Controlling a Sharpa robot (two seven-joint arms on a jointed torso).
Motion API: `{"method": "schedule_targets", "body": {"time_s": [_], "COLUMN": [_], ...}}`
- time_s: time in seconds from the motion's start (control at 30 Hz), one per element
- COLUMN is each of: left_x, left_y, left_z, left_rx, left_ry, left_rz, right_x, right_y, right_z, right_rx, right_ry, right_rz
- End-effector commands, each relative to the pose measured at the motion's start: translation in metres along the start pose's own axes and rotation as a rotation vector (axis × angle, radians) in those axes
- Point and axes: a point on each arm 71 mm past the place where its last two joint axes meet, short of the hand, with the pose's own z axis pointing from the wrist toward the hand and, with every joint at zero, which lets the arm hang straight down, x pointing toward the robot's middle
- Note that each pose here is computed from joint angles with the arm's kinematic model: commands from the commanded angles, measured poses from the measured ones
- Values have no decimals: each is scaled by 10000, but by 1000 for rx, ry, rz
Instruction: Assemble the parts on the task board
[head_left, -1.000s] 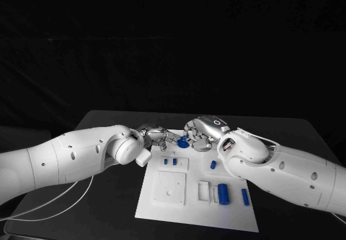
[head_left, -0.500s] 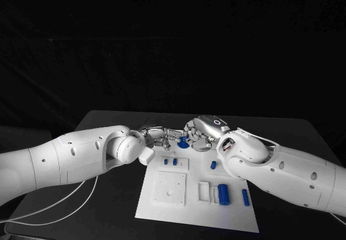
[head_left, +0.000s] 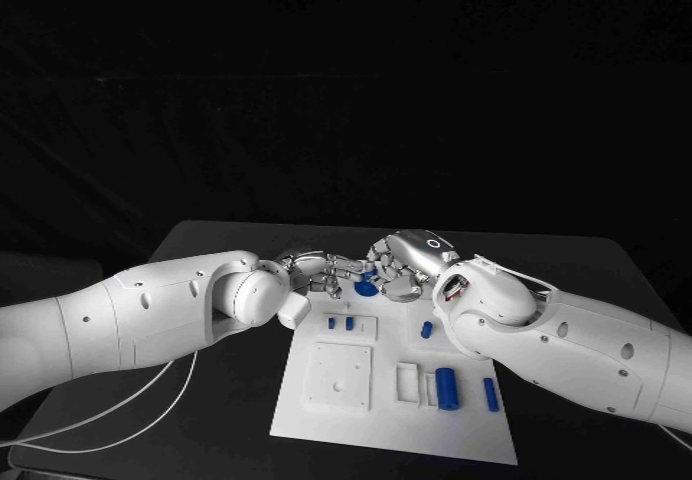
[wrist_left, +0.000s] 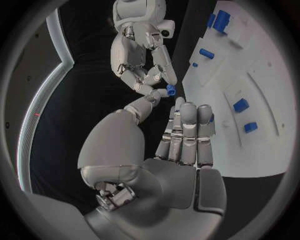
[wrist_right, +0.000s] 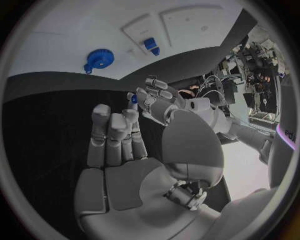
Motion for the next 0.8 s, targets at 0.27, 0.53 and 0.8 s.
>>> {"method": "schedule_targets", "body": {"time_s": [0.27,0.53,0.8], "left_x": [47,75,116], "left_y": [-13,-20,-19], "left_z": [9,17,20], "left_rx": [6,11,9], "left_ry": [25,39,66], "left_rz": [-5,-4,-2], "right_x": [-9,-5,-5], "right_y": [31,50,55], "right_z": [7,20,28], "right_rx": [-5,-9,-9], "right_ry": [-15,-14,-17], "right_rz": [6,8,9]}}
